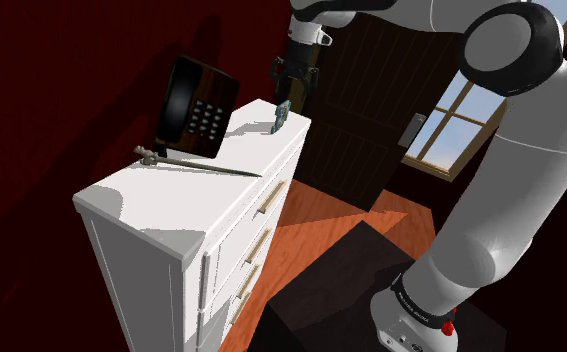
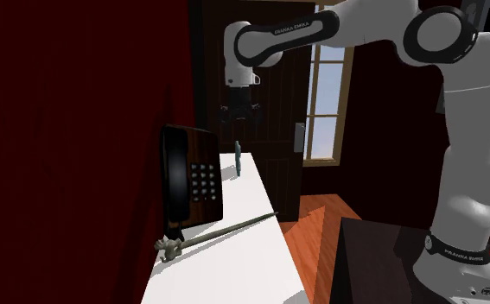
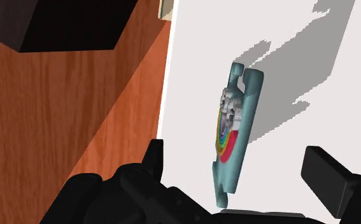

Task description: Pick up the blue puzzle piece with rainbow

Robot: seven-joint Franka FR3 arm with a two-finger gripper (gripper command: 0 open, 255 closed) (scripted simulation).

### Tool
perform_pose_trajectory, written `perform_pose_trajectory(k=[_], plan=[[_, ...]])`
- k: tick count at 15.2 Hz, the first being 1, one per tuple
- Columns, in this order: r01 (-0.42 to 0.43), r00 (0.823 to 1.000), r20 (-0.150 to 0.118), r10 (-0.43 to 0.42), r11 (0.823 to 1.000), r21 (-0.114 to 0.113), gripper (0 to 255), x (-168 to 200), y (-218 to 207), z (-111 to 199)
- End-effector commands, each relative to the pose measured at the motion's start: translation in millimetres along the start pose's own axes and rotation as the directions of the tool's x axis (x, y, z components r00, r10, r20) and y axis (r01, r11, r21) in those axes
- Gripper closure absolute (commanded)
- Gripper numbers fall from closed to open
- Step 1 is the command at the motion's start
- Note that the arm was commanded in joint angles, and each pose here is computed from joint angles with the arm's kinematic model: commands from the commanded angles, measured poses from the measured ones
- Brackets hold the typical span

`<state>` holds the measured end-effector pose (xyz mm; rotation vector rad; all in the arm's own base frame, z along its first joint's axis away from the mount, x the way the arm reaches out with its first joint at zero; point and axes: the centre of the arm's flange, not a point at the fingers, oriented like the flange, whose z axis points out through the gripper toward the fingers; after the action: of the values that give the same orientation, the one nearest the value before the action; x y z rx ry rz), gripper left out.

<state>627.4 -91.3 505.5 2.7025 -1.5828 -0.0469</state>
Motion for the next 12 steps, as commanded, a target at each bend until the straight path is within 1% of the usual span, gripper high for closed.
perform_pose_trajectory(k=[1, 2, 9, 11, 12], plan=[[-0.074, 0.997, 0.003, 0.075, 0.997, -0.006, 0, 26.0, -5.5, 9.6], [-0.095, 0.995, 0.004, 0.095, 0.995, -0.008, 0, 33.2, -6.8, 12.4], [-0.095, 0.995, 0.004, 0.095, 0.995, -0.008, 0, 33.9, -7.6, 49.3], [-0.095, 0.995, 0.004, 0.095, 0.995, -0.008, 0, 34.0, -7.7, 52.4], [-0.095, 0.995, 0.004, 0.095, 0.995, -0.008, 255, 34.2, -7.0, 51.9]])
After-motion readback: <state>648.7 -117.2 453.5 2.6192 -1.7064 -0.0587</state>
